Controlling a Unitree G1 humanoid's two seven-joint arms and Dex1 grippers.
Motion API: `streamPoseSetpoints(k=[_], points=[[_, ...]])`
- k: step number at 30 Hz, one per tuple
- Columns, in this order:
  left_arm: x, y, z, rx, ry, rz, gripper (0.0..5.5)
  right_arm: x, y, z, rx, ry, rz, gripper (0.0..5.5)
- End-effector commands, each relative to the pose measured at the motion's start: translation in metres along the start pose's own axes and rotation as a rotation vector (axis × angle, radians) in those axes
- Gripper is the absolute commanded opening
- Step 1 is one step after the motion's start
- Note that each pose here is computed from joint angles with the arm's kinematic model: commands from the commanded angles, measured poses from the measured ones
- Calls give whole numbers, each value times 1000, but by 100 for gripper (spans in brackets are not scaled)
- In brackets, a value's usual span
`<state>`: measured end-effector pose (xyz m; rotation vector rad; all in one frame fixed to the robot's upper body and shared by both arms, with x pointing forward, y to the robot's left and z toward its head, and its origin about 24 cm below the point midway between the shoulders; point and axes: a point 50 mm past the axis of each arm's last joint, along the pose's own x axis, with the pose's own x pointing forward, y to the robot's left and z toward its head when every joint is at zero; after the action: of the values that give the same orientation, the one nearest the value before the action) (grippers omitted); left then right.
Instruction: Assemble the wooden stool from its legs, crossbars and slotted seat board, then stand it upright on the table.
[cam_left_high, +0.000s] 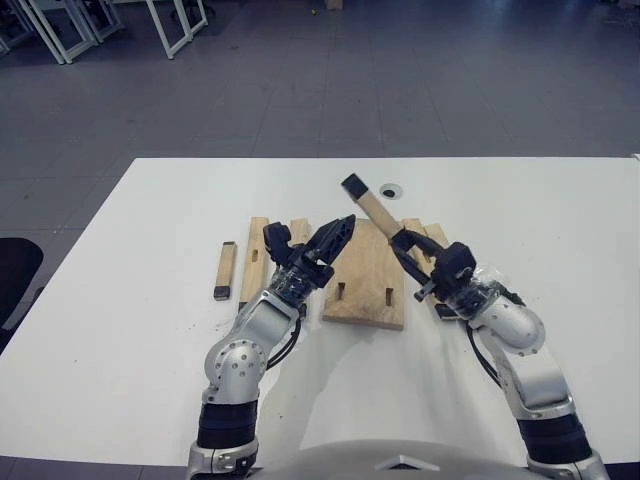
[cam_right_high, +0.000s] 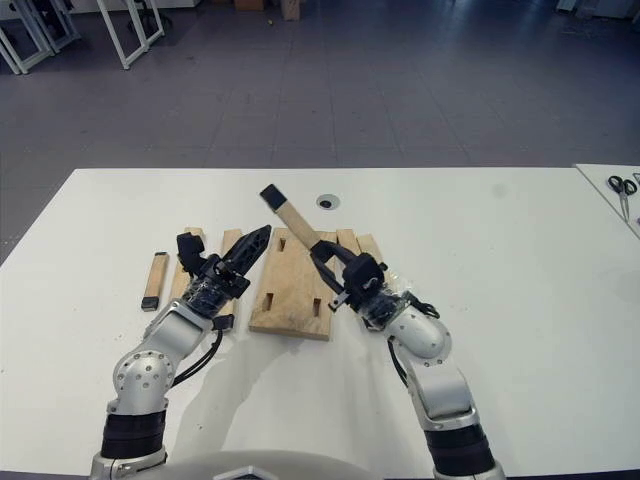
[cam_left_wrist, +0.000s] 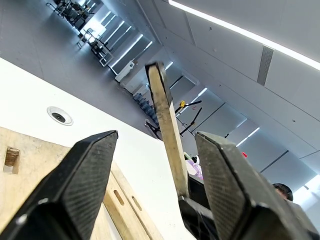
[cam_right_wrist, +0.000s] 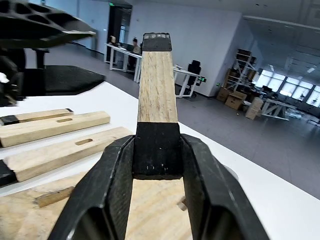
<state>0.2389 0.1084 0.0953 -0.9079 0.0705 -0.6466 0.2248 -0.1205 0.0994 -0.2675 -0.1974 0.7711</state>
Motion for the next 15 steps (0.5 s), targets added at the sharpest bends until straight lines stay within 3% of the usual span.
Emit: streamPoseSetpoints(k=[1,7,15], points=[[2,-2,5,-20,-8,-2,288,-1,5,3,-61,-3,50,129],[4,-8,12,-51,-52,-36,288,-3,11,0,-76,15,122,129],[2,-11,11,-43,-45,-64,163,-7,13,-3,-14,34,158,129]])
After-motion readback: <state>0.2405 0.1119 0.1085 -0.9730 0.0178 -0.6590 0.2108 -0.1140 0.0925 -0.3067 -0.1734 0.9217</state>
